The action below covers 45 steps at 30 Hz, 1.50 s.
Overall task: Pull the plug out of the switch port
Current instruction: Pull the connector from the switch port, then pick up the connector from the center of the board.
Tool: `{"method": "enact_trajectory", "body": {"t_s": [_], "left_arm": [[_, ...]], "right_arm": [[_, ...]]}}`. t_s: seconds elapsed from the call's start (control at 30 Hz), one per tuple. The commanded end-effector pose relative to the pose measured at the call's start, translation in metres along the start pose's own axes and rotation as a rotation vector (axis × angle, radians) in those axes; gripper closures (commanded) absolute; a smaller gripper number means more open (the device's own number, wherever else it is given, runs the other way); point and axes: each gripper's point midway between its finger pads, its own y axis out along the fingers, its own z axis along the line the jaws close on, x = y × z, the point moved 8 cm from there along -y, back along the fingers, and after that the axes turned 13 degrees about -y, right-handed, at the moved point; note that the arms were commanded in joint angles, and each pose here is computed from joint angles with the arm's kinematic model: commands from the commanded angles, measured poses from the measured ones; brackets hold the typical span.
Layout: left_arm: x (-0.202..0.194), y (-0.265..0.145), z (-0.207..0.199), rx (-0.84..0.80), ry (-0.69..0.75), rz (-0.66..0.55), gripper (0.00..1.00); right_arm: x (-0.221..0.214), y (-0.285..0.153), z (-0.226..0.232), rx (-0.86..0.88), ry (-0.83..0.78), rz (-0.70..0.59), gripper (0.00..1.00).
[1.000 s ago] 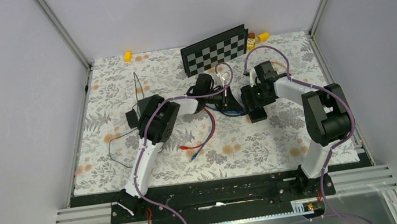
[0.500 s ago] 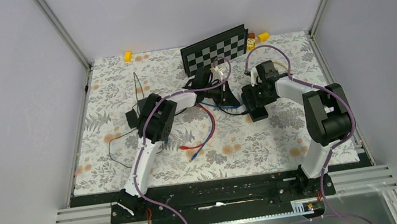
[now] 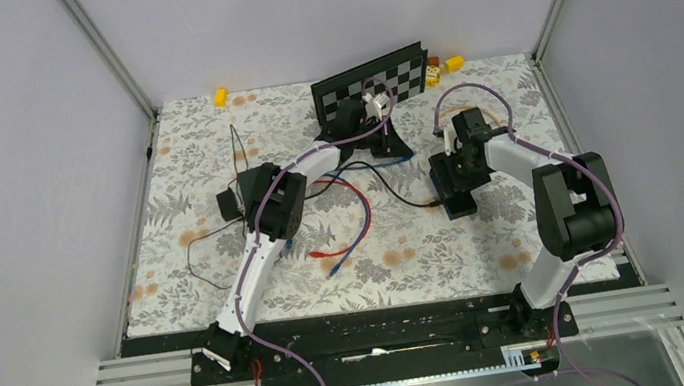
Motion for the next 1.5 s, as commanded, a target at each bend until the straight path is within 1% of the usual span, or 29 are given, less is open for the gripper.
{"method": "enact_trajectory", "body": {"t_s": [0.0,0.13,0.23,0.33,0.4,0.47,0.6,0.67,0.8,0.97,1.1,1.3,1.47], "left_arm": [[0.026,0.002,-0.008,0.034,0.091,-0.103,0.84],[0.031,-0.003,-0.017,0.037,0.124,-0.108,0.53],[0.038,-0.012,-0.032,0.035,0.166,-0.123,0.33],[0.041,-0.024,-0.048,0.048,0.2,-0.127,0.21],[0.043,-0.033,-0.058,0.053,0.234,-0.127,0.08],[0.043,-0.043,-0.068,0.057,0.267,-0.128,0.02],[0.042,-0.073,-0.092,0.061,0.333,-0.14,0.01],[0.041,-0.095,-0.108,0.068,0.377,-0.155,0.01],[0.033,-0.139,-0.118,0.097,0.375,-0.184,0.01],[0.015,-0.193,-0.119,0.148,0.329,-0.176,0.01],[-0.005,-0.228,-0.113,0.203,0.322,-0.161,0.01],[-0.028,-0.264,-0.103,0.237,0.311,-0.181,0.01],[-0.039,-0.281,-0.098,0.256,0.309,-0.193,0.01]], "right_arm": [[-0.005,-0.024,0.0,-0.031,-0.025,-0.003,0.25],[0.0,-0.034,0.0,-0.033,-0.047,-0.042,0.14],[0.007,-0.04,-0.001,-0.028,-0.071,-0.073,0.06],[0.015,-0.043,0.0,-0.007,-0.084,-0.101,0.01],[0.021,-0.045,0.0,0.011,-0.097,-0.123,0.0],[0.028,-0.045,0.0,0.028,-0.116,-0.147,0.0],[0.049,-0.049,-0.002,0.055,-0.178,-0.225,0.01],[0.061,-0.049,-0.002,0.084,-0.207,-0.269,0.02],[0.089,-0.042,-0.004,0.153,-0.27,-0.324,0.05],[0.122,-0.016,-0.01,0.217,-0.337,-0.309,0.13],[0.138,0.006,-0.007,0.231,-0.418,-0.27,0.16],[0.146,0.041,0.007,0.217,-0.521,-0.188,0.16],[0.148,0.062,0.016,0.211,-0.558,-0.136,0.19]]}}
